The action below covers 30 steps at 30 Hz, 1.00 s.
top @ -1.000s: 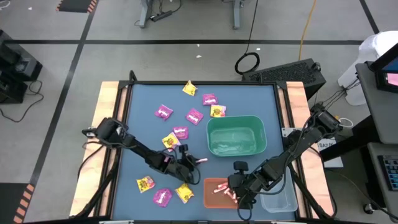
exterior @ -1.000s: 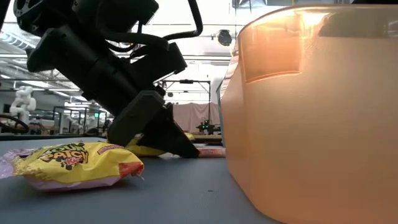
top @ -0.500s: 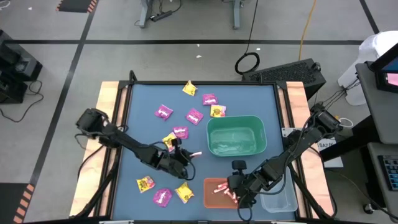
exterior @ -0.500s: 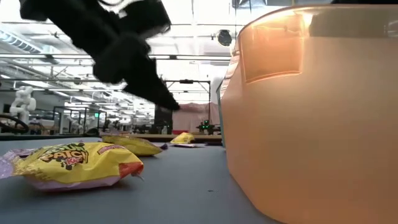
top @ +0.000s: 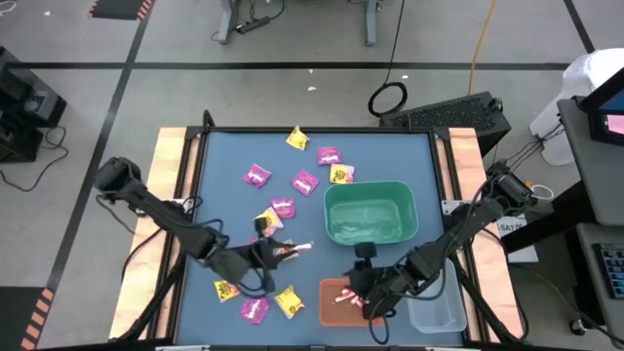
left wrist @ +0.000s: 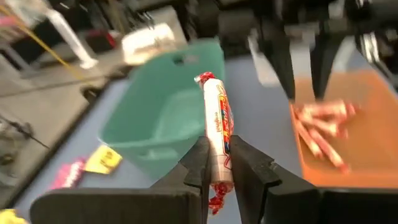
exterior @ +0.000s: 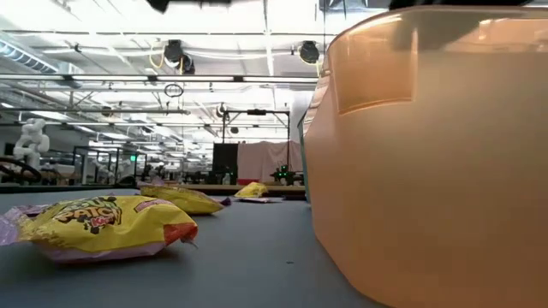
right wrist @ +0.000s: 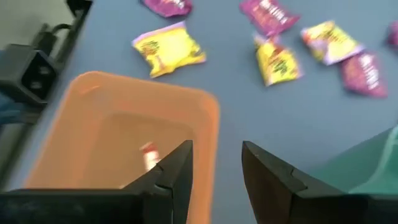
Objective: Sort candy
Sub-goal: Put the white candy into the orange bin
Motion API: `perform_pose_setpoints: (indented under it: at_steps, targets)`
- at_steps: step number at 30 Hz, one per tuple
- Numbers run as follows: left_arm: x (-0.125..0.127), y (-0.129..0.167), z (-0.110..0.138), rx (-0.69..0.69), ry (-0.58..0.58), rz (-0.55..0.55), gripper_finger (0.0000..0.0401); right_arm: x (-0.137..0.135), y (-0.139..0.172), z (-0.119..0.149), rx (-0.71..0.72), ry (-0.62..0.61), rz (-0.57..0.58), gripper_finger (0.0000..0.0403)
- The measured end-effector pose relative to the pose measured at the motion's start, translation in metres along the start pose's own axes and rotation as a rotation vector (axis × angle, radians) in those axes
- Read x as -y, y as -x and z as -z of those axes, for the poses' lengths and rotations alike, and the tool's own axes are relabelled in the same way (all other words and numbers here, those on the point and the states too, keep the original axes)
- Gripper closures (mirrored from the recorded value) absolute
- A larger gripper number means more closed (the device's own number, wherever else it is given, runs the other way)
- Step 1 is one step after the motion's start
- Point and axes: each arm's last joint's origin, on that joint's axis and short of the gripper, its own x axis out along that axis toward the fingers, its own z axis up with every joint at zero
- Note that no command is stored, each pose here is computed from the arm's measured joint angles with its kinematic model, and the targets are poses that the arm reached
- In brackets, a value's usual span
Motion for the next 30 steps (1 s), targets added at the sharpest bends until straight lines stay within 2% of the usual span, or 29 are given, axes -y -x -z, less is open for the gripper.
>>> perform_pose_setpoints:
  at_steps: [4,7,10,13,17,23,26,30]
  targets:
    - [-0.007,0.009,-0.015,0.086,-0.012,-0.139,0.0349,0.004,0.0,-0.003,0.053,0.058,0.126,0.0275]
    - [-0.01,0.012,-0.02,0.099,-0.153,-0.189,0.0349,0.007,0.001,-0.005,0.096,0.097,0.249,0.0275]
    - [-0.009,0.012,-0.021,0.104,-0.343,-0.149,0.0349,0.008,0.002,-0.005,0.106,0.162,0.321,0.0275]
    - [-0.005,0.013,-0.021,0.118,-0.537,-0.088,0.0349,0.008,0.002,-0.005,0.098,0.203,0.323,0.0275]
    - [-0.001,0.017,-0.022,0.125,-0.769,-0.083,0.0349,0.006,0.003,-0.004,0.099,0.207,0.319,0.0275]
    - [0.007,0.024,-0.021,0.142,-1.08,-0.07,0.0349,0.006,0.003,-0.004,0.107,0.144,0.31,0.0275]
    - [0.011,0.028,-0.021,0.154,-1.149,-0.064,0.0349,0.005,0.002,-0.004,0.1,0.081,0.253,0.0275]
    - [0.012,0.029,-0.021,0.161,-1.146,-0.056,0.0349,0.003,0.002,-0.003,0.091,0.047,0.207,0.0275]
